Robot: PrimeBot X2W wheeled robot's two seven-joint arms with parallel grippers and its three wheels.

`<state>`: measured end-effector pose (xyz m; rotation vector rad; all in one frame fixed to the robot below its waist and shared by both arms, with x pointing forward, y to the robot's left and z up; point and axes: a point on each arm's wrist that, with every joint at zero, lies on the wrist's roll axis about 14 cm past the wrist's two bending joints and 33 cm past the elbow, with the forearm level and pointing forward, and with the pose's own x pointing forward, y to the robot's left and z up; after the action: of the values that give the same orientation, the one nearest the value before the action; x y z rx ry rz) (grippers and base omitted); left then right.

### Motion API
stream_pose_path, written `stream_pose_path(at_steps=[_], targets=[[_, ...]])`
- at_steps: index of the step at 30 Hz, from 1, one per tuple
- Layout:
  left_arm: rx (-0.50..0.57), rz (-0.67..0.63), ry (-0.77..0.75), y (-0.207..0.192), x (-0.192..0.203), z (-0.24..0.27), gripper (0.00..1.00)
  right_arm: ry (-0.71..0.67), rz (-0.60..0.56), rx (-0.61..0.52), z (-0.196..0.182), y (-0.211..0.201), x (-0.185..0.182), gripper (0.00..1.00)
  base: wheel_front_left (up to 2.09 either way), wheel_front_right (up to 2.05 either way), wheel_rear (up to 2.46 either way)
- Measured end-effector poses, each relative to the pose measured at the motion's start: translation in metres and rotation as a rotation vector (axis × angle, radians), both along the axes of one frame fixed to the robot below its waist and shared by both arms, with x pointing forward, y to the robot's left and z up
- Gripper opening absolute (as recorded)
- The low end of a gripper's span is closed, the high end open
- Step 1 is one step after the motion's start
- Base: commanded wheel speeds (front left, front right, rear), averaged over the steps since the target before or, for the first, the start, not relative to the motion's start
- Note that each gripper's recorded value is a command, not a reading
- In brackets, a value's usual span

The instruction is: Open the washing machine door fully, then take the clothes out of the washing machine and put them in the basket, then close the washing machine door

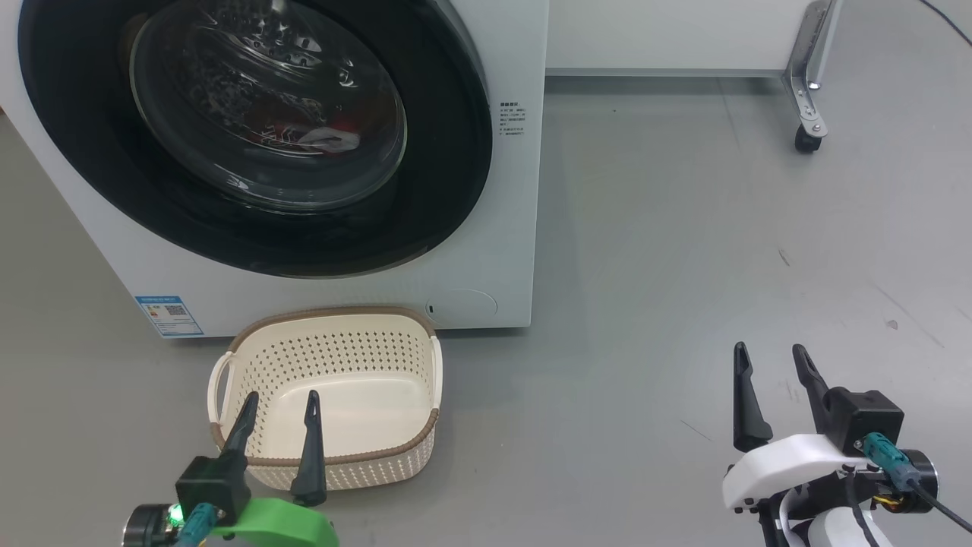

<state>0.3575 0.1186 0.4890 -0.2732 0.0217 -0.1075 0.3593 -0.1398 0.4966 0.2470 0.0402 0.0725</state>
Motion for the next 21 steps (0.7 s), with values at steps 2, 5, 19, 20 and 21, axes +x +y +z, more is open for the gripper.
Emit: stream_pose_path(at_steps=[2, 5, 19, 20, 21], targets=[[0.035, -0.012, -0.002, -0.003, -0.001, -0.002, 1.00, 0.002, 0.004, -0.023, -0.001, 0.002, -0.001, 1.00, 0.00, 0.00, 0.00], [0.081, -0.024, -0.005, -0.008, -0.003, -0.004, 1.00, 0.012, 0.014, -0.065, -0.005, 0.005, -0.003, 1.00, 0.00, 0.00, 0.00], [0.141, -0.036, 0.008, -0.011, -0.006, -0.013, 1.00, 0.021, 0.022, -0.116, -0.008, 0.008, -0.006, 1.00, 0.00, 0.00, 0.00], [0.142, -0.033, 0.009, -0.011, -0.006, -0.014, 1.00, 0.021, 0.022, -0.115, -0.008, 0.008, -0.006, 1.00, 0.00, 0.00, 0.00], [0.143, -0.032, 0.010, -0.011, -0.006, -0.014, 1.00, 0.021, 0.022, -0.115, -0.008, 0.008, -0.006, 1.00, 0.00, 0.00, 0.00]])
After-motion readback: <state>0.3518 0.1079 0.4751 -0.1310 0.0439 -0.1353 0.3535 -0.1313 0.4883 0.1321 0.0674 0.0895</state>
